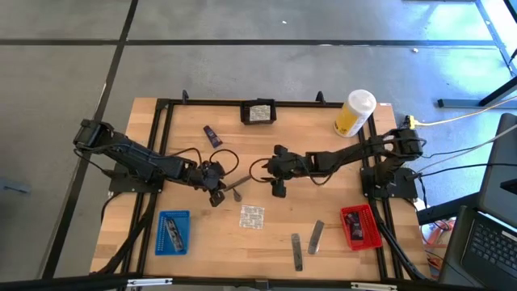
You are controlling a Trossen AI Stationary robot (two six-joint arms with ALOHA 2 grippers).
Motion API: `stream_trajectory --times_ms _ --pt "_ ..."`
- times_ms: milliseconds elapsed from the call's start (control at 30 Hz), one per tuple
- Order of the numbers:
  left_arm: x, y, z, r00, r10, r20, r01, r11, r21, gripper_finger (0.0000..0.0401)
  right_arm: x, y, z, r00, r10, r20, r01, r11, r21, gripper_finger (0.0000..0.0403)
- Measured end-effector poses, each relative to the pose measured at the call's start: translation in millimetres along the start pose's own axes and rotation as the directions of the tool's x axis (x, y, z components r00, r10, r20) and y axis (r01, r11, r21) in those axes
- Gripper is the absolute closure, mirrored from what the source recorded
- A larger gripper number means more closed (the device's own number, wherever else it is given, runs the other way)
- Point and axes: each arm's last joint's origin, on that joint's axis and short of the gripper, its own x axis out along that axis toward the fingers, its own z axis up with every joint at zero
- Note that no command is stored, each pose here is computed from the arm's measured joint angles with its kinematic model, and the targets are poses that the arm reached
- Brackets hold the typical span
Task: Pick & Place Travel size toiletries
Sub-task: Put the black comb into the blue bin
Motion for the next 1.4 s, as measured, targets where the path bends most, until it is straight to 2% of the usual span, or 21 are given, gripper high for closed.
stream_trajectory --times_ms 267,400,633,767,1200,1400 --pt "0 0 0 1.0 -0.006 -0.004 0.006 0.999 0.033 0.04 18 -26 -7 0.994 0.098 0.045 -0.1 0.995 0.029 0.0195" --pt "0 0 0 1.0 -0.006 -0.003 0.006 0.999 0.043 0.04 32 -25 -15 0.988 0.152 0.038 -0.153 0.988 0.032 0.0195" --pt "0 0 0 1.0 -0.006 -0.004 0.006 0.999 0.05 0.04 65 -22 -16 0.986 0.165 0.003 -0.165 0.986 0.024 0.0203" --pt "0 0 0 1.0 -0.006 -0.004 0.006 0.999 0.051 0.04 74 -21 -17 0.985 0.168 -0.048 -0.168 0.986 0.019 0.0219" --pt "0 0 0 1.0 -0.006 -0.004 0.006 0.999 0.051 0.0399 73 -20 -13 0.976 0.218 -0.018 -0.218 0.976 0.009 0.0305" --pt "0 0 0 1.0 0.001 -0.001 -0.001 0.999 0.051 0.0399 73 -20 -14 0.973 0.23 -0.022 -0.23 0.973 0.007 0.0388"
